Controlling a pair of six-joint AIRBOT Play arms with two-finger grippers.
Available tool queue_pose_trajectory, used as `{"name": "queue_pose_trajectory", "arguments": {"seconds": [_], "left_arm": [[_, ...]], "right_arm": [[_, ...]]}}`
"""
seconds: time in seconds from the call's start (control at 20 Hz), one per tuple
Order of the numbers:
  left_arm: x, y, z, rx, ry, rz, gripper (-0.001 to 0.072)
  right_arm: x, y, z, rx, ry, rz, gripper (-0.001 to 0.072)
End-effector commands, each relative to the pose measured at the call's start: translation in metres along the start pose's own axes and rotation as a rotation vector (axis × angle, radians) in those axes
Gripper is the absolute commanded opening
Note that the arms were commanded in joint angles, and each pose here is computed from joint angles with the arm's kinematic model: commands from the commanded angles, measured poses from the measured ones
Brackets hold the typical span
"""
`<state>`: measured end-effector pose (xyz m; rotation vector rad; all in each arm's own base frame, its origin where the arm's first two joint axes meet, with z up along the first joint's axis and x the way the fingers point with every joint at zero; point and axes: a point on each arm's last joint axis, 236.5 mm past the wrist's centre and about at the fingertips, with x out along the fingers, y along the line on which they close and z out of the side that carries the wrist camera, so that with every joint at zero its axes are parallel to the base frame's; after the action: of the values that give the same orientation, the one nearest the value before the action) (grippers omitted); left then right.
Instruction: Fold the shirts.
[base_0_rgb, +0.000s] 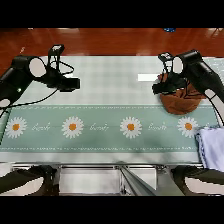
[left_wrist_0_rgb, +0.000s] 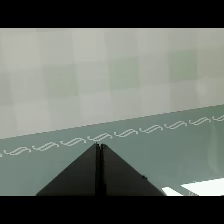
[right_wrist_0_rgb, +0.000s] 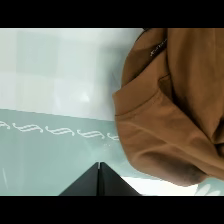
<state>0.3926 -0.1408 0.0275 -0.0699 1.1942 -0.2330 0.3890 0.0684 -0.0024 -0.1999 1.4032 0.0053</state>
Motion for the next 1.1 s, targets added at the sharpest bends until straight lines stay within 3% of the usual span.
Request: {"name": "queue_pose_trajectory", "arguments": {"seconds": [0.0,0.7,0.9,0.95,1.0,1.05], "left_arm": [[0.0,0.0,0.0,0.0,0.0,0.0,0.0021],[0.0,0.0,0.0,0.0,0.0,0.0,0.0021],[0.001,0.0,0.001,0.0,-0.003,0.0,0.0021],[0.003,0.0,0.006,-0.001,-0.024,-0.002,0.0023],[0.007,0.0,0.011,-0.002,-0.039,-0.003,0.0114],[0.012,0.0,0.01,-0.002,-0.032,-0.002,0.0329]], "right_arm": [[0.0,0.0,0.0,0.0,0.001,0.0,0.0022],[0.0,0.0,0.0,-0.001,0.0,0.0,0.0022],[-0.003,0.005,0.037,-0.003,-0.159,0.018,0.0023],[-0.006,0.003,0.054,-0.005,-0.231,0.012,0.0067],[-0.011,-0.002,0.072,-0.012,-0.309,-0.013,0.03],[-0.018,-0.013,0.088,-0.044,-0.378,-0.066,0.0417]]}}
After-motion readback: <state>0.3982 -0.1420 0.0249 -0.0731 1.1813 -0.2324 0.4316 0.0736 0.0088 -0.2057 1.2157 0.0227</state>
